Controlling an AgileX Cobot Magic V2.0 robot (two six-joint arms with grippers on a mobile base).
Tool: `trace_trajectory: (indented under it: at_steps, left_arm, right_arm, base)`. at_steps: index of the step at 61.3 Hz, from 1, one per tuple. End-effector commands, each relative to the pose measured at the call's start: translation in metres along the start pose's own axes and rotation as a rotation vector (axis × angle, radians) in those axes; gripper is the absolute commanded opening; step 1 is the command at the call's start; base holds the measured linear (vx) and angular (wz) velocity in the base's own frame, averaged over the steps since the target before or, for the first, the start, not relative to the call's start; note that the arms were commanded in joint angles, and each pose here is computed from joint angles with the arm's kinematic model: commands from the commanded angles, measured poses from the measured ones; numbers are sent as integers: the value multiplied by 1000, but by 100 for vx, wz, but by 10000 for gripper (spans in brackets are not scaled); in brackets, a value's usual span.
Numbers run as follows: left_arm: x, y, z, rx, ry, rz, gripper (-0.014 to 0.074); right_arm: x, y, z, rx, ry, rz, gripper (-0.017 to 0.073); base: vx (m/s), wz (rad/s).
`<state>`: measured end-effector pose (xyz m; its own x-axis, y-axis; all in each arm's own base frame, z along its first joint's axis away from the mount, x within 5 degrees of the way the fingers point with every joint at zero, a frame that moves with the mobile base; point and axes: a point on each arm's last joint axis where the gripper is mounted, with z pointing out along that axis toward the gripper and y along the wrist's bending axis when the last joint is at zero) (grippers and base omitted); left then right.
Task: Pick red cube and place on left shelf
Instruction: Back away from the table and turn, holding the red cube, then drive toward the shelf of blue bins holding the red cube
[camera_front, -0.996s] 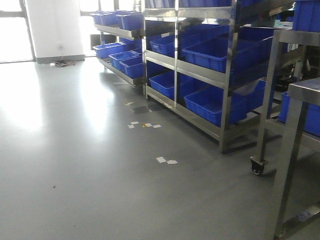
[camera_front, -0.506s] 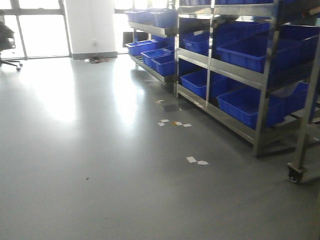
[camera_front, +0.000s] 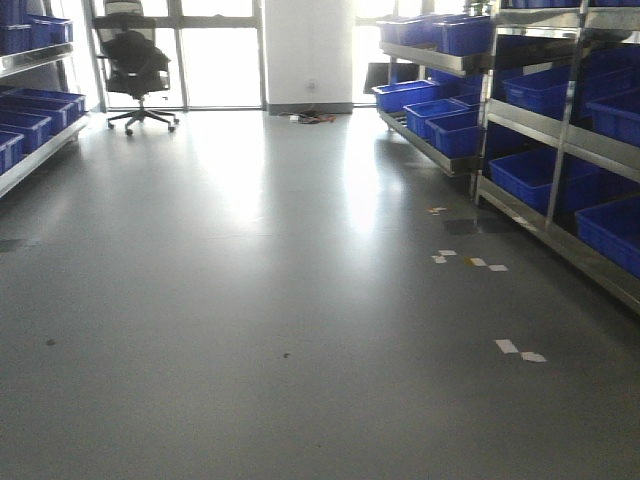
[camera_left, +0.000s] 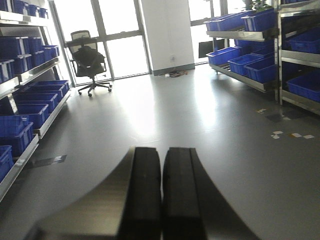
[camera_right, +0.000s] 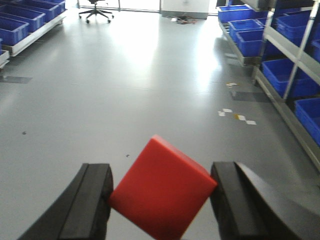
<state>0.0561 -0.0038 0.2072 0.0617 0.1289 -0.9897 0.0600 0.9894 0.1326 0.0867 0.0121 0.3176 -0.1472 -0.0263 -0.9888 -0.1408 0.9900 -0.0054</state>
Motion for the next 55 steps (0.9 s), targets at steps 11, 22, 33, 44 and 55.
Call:
trace_trajectory:
  at_steps: [11,22,33,44,55]
  left_arm:
    - [0,0,1,-8,-60,-4,106]
    - [0,0,1,-8,-60,-4,106]
    - [0,0,1,-8,-60,-4,106]
    - [0,0,1,-8,-60,-4,106]
    - [0,0,1,-8,-60,-4,106]
  right_arm:
    - [-18,1,-3,-7,-114,-4,49]
    - [-18,1,-3,-7,-114,-4,49]
    - [-18,1,-3,-7,-114,-4,49]
    - [-18,1,-3,-7,-114,-4,49]
    - [-18,1,-3,-7,-114,-4,49]
  base:
    - [20,28]
    - [28,11]
    - [36,6]
    - [42,7]
    - [45,7]
